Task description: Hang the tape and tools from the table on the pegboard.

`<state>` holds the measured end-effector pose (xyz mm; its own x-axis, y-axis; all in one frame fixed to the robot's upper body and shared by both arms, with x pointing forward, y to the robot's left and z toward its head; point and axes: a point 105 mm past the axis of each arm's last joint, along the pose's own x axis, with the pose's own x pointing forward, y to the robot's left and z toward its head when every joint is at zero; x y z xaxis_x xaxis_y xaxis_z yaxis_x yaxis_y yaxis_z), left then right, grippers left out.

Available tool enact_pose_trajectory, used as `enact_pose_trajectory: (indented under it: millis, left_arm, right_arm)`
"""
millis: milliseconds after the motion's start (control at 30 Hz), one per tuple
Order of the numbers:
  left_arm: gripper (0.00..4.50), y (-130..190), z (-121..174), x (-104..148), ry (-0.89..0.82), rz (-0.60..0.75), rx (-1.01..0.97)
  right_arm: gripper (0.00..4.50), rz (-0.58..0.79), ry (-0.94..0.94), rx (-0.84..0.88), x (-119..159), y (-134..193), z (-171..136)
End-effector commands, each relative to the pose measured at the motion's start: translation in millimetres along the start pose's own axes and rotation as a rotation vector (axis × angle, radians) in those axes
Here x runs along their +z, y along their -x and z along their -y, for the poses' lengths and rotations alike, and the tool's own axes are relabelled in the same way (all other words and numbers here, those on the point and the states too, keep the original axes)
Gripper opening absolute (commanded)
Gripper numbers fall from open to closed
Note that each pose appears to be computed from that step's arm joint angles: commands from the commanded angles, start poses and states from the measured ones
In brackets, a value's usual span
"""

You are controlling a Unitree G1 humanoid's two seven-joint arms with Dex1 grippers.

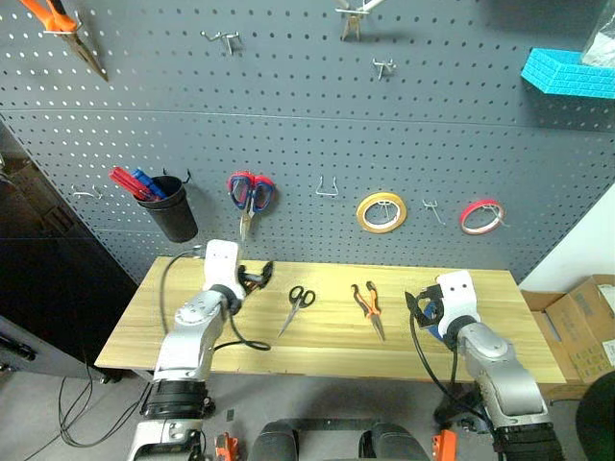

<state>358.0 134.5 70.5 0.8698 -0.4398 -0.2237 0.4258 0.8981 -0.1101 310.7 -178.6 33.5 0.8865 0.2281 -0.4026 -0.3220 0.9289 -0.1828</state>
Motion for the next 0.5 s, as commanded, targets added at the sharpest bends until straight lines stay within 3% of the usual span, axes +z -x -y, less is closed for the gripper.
enact_pose_trajectory:
  millis: [33,167,267,500]
  left_arm:
    - [4.46,-10.4,62.3,26.5,0.035,0.042,-0.299]
    - [4.46,-13.1,111.3,20.7,0.084,-0.038,-0.531]
    - [4.46,-15.3,145.0,1.3,0.103,-0.133,-0.658]
    - [4.46,-16.4,176.4,-18.8,0.149,-0.214,-0.771]
  right_arm:
    - [4.5,-0.072,0.054,0.096,-1.4,-1.7,9.0]
    - [4.5,-0.17,0.096,0.155,-13.6,-4.0,25.8]
    - [4.5,-0.264,0.095,0.204,-24.7,-6.9,37.9]
    - [4.5,-0.356,0.067,0.248,-36.3,-15.6,47.3]
